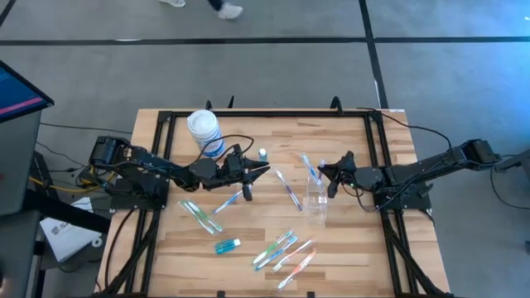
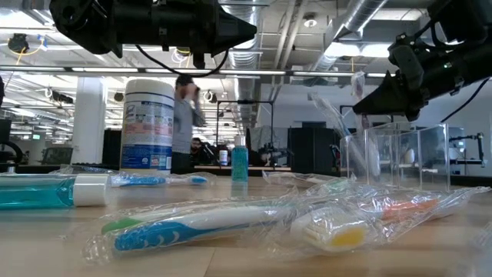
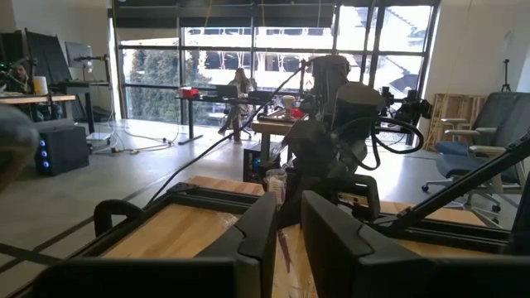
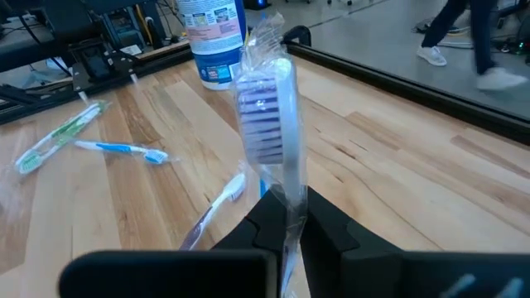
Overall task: Pick & Place toothbrushing station
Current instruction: Put the purple toothbrush into the transparent organizer
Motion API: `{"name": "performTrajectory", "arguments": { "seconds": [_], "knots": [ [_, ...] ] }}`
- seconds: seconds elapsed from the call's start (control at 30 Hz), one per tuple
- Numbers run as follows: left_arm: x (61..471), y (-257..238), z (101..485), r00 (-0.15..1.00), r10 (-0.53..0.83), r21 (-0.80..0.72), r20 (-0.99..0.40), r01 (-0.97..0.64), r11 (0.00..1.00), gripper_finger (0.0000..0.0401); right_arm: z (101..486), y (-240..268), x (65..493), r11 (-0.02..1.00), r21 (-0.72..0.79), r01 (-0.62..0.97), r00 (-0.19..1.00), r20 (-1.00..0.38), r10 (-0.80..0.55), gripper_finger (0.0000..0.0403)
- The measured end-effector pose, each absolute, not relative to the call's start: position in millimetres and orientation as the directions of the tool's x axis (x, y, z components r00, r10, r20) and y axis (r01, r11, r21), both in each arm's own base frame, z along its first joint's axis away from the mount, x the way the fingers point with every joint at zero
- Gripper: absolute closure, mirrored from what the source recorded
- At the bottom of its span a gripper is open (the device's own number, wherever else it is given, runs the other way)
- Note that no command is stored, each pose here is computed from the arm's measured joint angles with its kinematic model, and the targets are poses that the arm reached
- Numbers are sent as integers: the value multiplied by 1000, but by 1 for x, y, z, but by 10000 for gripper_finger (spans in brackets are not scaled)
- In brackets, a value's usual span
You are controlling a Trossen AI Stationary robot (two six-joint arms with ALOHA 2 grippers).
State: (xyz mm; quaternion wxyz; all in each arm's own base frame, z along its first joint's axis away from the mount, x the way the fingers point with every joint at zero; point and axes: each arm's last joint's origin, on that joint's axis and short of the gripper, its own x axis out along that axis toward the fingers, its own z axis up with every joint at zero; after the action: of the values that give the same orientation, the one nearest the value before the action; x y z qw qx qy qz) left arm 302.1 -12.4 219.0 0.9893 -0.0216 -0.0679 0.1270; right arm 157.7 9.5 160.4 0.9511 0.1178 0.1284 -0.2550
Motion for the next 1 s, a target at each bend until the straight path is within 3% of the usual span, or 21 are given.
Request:
{"name": "performTrajectory", "arguments": {
  "seconds": [0.2, 0.7, 1.0],
  "knots": [
    [302, -12, 219, 959, 254, -60, 129, -248, 967, 348, 160, 9, 158, 845, 150, 514, 837, -305, -455, 357],
    [302, -12, 219, 959, 254, -60, 128, -248, 967, 348, 161, 10, 158, 853, 132, 505, 841, -295, -453, 348],
    [302, -12, 219, 959, 254, -60, 128, -248, 967, 348, 163, 10, 159, 859, 116, 499, 845, -283, -453, 287]
  ]
}}
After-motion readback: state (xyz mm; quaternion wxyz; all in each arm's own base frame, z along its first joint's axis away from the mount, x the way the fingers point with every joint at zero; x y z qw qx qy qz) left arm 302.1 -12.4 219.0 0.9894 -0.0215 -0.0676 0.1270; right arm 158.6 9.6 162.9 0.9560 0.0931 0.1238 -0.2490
